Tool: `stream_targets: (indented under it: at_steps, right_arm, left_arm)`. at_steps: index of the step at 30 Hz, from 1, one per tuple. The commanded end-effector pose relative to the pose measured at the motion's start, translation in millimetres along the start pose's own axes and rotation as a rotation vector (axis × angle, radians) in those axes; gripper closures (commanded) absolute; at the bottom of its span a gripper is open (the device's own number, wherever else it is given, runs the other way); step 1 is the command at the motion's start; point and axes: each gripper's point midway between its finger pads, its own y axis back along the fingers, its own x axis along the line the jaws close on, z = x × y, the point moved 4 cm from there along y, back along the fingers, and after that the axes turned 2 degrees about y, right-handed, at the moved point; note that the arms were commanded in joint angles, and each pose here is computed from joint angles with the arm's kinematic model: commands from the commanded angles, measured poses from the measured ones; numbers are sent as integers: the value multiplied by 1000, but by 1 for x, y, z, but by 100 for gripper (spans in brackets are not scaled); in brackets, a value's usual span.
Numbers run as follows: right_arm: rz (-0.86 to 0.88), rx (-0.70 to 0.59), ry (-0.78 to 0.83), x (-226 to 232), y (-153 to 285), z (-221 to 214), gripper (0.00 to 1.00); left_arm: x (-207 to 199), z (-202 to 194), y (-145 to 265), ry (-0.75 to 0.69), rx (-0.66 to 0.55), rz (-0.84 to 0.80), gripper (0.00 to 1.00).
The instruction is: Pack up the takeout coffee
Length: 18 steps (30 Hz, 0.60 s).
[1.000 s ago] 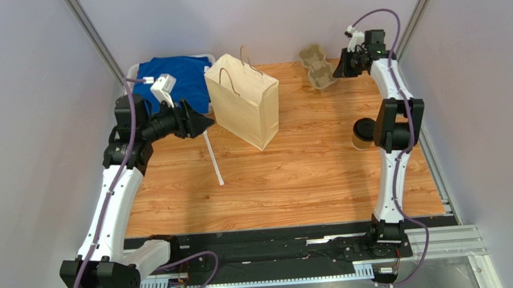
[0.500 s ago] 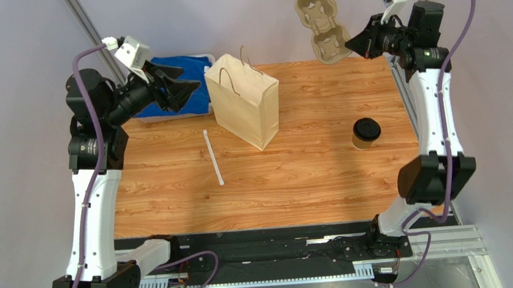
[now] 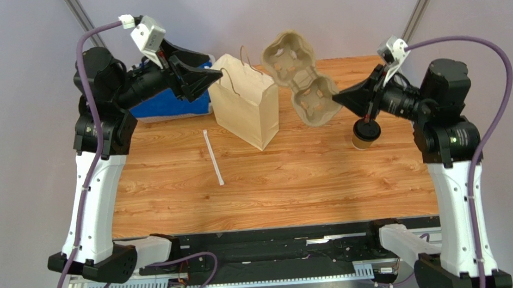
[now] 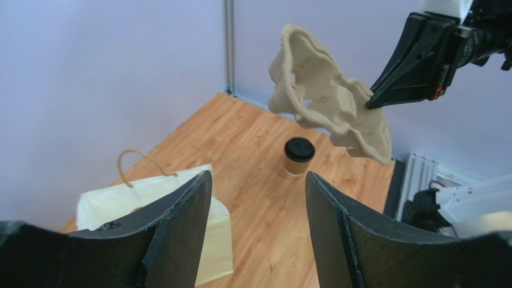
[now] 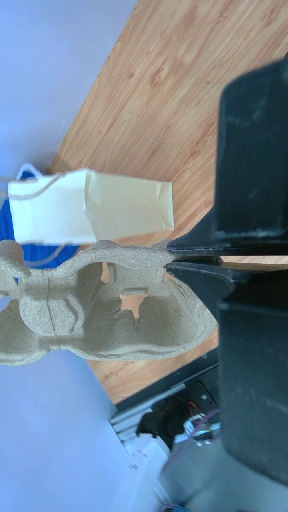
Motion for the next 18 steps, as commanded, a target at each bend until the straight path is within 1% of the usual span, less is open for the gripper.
stream_targets:
  at_steps: [1, 10, 18]
  right_arm:
    - [54, 36, 88, 34, 9, -12, 100]
    - [103, 107, 169, 54, 7, -31, 100]
    - [132, 125, 200, 61, -1, -34, 100]
  left_arm:
    - [-18, 4, -5, -54, 15, -54, 33]
    - [-42, 4, 1, -24, 17, -139, 33]
    - [-49, -20, -2, 91, 72, -199, 35]
